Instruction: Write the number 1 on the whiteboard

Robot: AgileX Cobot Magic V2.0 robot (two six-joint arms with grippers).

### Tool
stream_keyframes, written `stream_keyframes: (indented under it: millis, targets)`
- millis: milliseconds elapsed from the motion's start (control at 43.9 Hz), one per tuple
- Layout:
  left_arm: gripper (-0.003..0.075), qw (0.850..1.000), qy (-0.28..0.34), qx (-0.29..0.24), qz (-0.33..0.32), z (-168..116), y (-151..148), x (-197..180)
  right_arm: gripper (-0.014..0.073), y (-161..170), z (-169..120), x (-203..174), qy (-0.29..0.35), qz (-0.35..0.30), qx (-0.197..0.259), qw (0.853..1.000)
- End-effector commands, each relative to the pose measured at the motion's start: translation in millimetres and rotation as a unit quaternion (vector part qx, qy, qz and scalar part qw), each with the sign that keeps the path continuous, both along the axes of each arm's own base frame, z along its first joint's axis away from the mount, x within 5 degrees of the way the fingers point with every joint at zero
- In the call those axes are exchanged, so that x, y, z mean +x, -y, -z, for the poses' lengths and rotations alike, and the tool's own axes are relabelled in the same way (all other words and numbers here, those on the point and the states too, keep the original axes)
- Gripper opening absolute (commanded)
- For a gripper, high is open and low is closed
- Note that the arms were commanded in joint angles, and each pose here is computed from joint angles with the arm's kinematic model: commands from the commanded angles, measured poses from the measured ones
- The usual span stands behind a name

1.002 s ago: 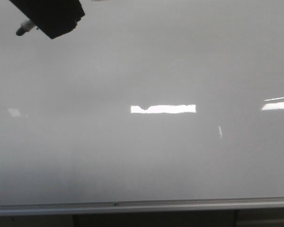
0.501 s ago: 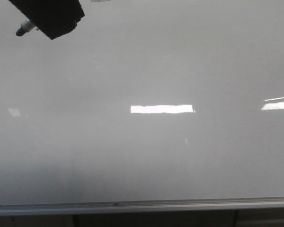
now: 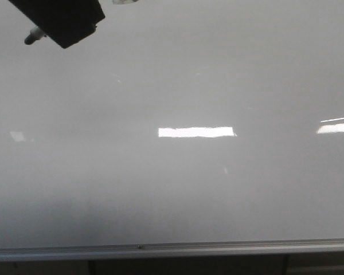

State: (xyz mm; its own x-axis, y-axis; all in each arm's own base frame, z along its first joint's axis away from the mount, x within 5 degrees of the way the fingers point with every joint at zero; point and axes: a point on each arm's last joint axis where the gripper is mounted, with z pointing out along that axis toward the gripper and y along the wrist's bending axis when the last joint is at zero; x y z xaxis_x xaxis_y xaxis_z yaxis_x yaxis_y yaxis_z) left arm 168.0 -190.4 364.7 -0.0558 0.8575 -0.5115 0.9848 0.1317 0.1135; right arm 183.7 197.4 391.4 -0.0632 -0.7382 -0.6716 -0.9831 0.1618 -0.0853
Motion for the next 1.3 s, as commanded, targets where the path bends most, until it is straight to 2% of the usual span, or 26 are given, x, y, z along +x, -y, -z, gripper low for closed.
stream_keyframes:
  millis: [0,114,228,387,478,569,706,752,843,979,1093,1275]
  targets:
    - [0.0503,0.998,0.034,-0.049,-0.004,-22.4,0.9,-3.3,0.0013,3.4,-17.2,-3.4,0.024,0.015,0.026,0.999]
    - [0.0503,0.996,0.049,-0.067,-0.020,-35.5,-9.3,-7.4,0.0013,14.7,-16.2,-1.7,0.018,0.049,-0.004,0.999]
    - [0.0503,0.992,0.052,-0.086,-0.073,-46.0,-28.6,-7.5,0.0013,35.4,-17.7,-0.5,0.009,0.100,-0.039,0.994]
    - [0.0503,0.975,0.044,-0.115,-0.184,-53.3,-66.0,-11.0,0.0013,78.1,-25.2,-1.5,-0.009,0.226,-0.056,0.973]
    - [0.0503,0.959,0.034,-0.127,-0.249,-48.5,-86.5,-15.0,0.0013,106.1,-27.2,-4.9,-0.007,0.308,-0.045,0.950]
    - [0.0502,0.940,0.038,-0.142,-0.307,-43.4,-105.1,-20.6,0.0013,133.0,-24.7,-11.2,-0.006,0.396,-0.025,0.918]
    - [0.0503,0.912,0.056,-0.156,-0.374,-32.2,-128.0,-24.1,0.0013,170.9,-12.1,-20.3,-0.005,0.517,0.007,0.856]
    - [0.0503,0.901,0.062,-0.161,-0.397,-28.8,-134.6,-25.0,0.0013,182.3,-5.3,-23.6,-0.002,0.557,0.023,0.830]
    - [0.0503,0.890,0.066,-0.163,-0.420,-24.9,-142.0,-27.1,0.0013,195.7,8.6,-28.4,-0.001,0.606,0.049,0.794]
    - [0.0502,0.885,0.060,-0.169,-0.430,-23.8,-143.9,-27.3,0.0013,200.1,34.3,-25.6,-0.012,0.628,0.082,0.774]
    - [0.0502,0.885,0.059,-0.172,-0.429,-24.0,-143.5,-27.3,0.0013,201.1,49.5,-19.0,-0.007,0.634,0.097,0.767]
    - [0.0503,0.884,0.060,-0.173,-0.430,-24.2,-143.5,-27.1,0.0013,206.0,47.3,-2.1,0.023,0.649,0.127,0.750]
